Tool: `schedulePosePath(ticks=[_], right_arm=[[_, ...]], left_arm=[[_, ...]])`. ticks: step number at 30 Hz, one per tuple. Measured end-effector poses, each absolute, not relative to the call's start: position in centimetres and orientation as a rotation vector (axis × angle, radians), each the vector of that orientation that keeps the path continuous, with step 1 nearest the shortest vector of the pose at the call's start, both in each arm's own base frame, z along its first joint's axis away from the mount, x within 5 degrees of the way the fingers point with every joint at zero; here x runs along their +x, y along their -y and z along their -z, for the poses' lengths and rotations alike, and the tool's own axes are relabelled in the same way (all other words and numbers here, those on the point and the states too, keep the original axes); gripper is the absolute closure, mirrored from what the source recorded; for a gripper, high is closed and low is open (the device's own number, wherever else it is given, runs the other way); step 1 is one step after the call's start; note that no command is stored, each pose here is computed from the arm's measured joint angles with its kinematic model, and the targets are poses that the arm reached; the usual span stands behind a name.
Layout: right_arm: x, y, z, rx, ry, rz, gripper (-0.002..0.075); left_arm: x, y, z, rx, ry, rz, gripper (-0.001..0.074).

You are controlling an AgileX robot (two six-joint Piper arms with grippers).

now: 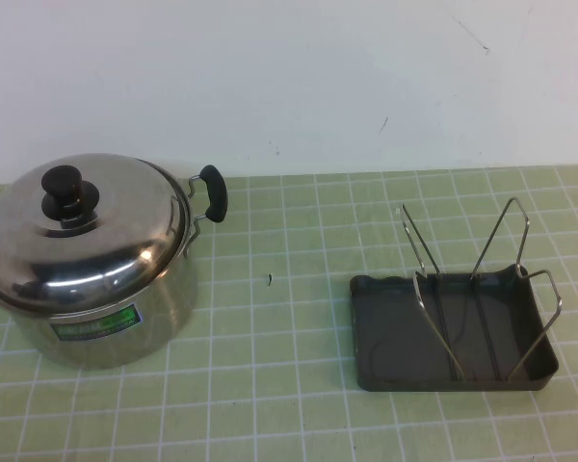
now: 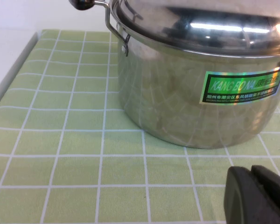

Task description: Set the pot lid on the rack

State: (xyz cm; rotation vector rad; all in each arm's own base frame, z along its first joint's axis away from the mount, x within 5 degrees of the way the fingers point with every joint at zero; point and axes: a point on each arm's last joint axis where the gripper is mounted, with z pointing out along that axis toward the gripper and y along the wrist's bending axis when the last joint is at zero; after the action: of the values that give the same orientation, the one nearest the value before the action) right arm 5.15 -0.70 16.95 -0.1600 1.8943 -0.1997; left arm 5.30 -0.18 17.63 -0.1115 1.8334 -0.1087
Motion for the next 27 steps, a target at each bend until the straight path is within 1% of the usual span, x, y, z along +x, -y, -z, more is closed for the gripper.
schedulePosePath(ticks=[25,27], right_arm=[[5.15,0.70,-16.96,-0.160,-1.894,0.200,0.0727],[5.15,0.70,-16.96,-0.160,-1.894,0.200,0.0727]], left_arm=[[5.30,0.16,-17.63,-0.084,-1.834,0.085,0.0738],[5.32,0.28,-17.72,-0.119,-1.823,0.132,0.0738]])
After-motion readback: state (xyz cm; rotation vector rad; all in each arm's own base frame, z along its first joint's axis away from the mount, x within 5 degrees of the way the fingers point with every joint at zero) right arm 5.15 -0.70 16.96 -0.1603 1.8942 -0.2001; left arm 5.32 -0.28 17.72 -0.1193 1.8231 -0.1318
